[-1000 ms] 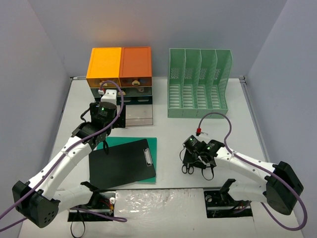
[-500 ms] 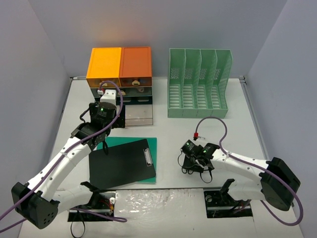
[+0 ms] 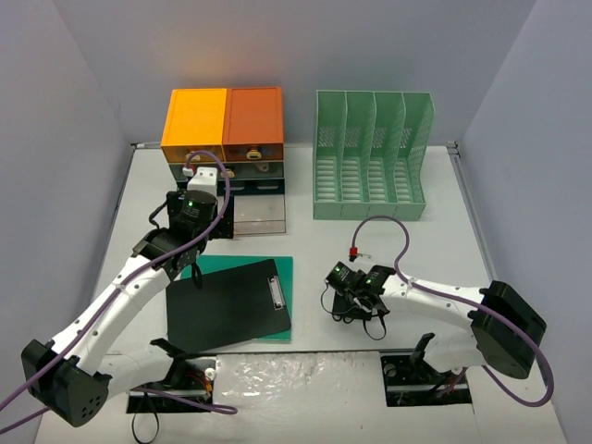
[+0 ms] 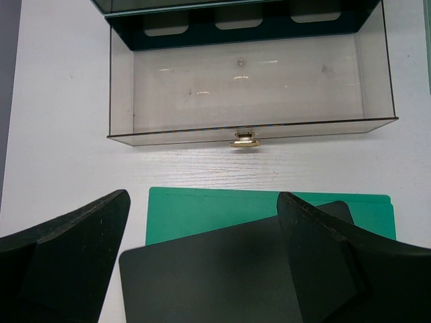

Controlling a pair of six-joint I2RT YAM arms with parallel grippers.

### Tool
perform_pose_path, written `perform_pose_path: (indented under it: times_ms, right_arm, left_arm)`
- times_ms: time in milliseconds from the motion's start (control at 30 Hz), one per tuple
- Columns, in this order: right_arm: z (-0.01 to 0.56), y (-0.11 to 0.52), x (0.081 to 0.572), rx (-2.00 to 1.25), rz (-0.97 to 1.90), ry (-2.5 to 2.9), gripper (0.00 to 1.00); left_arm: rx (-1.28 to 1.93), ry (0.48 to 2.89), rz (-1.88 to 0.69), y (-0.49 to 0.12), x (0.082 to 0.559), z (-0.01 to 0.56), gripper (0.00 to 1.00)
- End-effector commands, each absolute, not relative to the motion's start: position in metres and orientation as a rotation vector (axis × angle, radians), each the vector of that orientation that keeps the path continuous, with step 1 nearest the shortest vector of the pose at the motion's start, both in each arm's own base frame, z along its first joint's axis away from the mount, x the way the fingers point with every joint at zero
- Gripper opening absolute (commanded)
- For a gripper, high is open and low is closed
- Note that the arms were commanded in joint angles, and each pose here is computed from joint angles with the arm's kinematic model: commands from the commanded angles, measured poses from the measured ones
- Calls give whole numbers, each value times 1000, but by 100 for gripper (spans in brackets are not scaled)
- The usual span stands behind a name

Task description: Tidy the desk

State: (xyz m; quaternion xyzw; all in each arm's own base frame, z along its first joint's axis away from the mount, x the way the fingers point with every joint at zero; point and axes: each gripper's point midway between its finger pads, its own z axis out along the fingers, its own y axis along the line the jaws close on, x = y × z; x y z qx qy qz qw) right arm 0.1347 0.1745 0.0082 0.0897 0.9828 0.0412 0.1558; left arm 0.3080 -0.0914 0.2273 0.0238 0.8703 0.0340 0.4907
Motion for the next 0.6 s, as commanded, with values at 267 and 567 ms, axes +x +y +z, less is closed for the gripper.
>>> perform_pose_path:
  times_ms: [267, 567]
  right_arm:
    - [31, 176, 151, 300, 58, 2737, 62]
    - [42, 178, 157, 303, 49, 2709, 54]
  left_arm:
    - [47, 2046, 52, -94, 311, 249, 89]
    - [48, 2048, 51, -94, 312, 247, 89]
